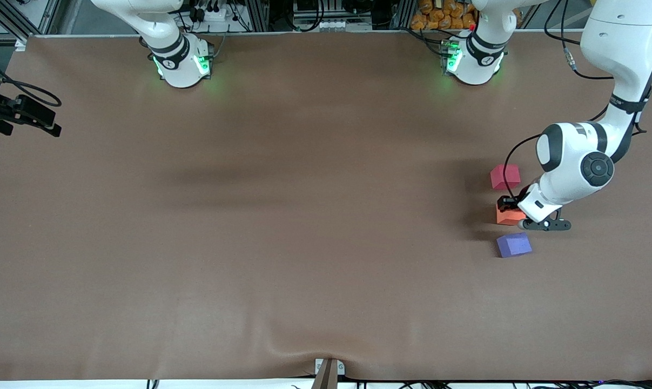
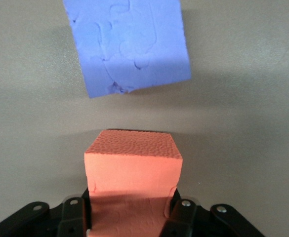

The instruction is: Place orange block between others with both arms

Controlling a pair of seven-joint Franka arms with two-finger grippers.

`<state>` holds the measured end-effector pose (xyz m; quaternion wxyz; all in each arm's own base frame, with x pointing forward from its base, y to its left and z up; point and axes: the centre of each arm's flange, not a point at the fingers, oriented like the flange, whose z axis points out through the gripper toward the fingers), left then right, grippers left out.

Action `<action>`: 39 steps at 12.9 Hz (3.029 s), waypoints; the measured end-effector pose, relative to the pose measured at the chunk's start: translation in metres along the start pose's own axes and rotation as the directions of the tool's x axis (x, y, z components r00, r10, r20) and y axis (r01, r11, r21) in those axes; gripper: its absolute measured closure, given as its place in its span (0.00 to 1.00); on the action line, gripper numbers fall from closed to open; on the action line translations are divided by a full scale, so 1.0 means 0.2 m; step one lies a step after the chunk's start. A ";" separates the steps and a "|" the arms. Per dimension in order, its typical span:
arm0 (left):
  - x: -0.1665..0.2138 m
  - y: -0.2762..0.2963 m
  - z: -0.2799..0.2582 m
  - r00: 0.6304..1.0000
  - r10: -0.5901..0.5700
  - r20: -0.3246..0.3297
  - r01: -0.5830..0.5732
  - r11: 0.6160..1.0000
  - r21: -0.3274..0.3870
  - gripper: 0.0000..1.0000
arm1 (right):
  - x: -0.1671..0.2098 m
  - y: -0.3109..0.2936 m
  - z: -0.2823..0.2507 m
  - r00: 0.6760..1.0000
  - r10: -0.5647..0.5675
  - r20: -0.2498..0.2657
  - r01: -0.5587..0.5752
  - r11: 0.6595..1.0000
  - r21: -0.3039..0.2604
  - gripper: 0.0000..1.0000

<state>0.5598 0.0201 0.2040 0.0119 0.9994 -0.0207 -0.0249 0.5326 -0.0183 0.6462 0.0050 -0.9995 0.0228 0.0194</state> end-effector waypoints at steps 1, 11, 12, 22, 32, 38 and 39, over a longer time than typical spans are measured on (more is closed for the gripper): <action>0.00 0.00 0.01 1.000 -0.001 0.000 0.001 1.000 -0.002 0.46 | 0.00 0.00 0.00 1.000 -0.001 0.000 0.001 1.000 0.000 0.00; 0.06 0.04 -0.11 0.999 -0.011 -0.033 0.011 1.000 -0.003 0.00 | 0.00 0.00 0.01 1.000 0.000 0.005 0.000 1.000 0.000 0.00; 0.08 0.08 -0.21 0.999 -0.011 -0.031 0.011 1.000 -0.001 0.00 | 0.00 0.00 0.01 1.000 0.000 0.003 0.000 1.000 0.000 0.00; 0.00 0.31 -1.78 1.000 -0.001 -0.019 0.002 0.998 0.068 0.00 | 0.05 0.00 0.08 1.000 0.000 -0.024 0.000 1.000 0.000 0.00; -0.19 0.42 -2.18 0.995 0.010 -0.095 -0.007 1.000 0.028 0.00 | 0.01 0.00 0.06 1.000 -0.001 0.011 0.001 1.000 0.000 0.00; -0.20 0.35 -2.19 0.997 -0.009 -0.080 0.011 1.000 0.020 0.00 | 0.01 0.00 0.06 1.000 -0.001 0.013 0.001 1.000 -0.001 0.00; -0.20 0.36 -2.20 0.997 -0.009 -0.074 0.010 1.000 0.021 0.00 | 0.01 0.00 0.06 1.000 -0.001 0.014 0.001 1.000 -0.001 0.00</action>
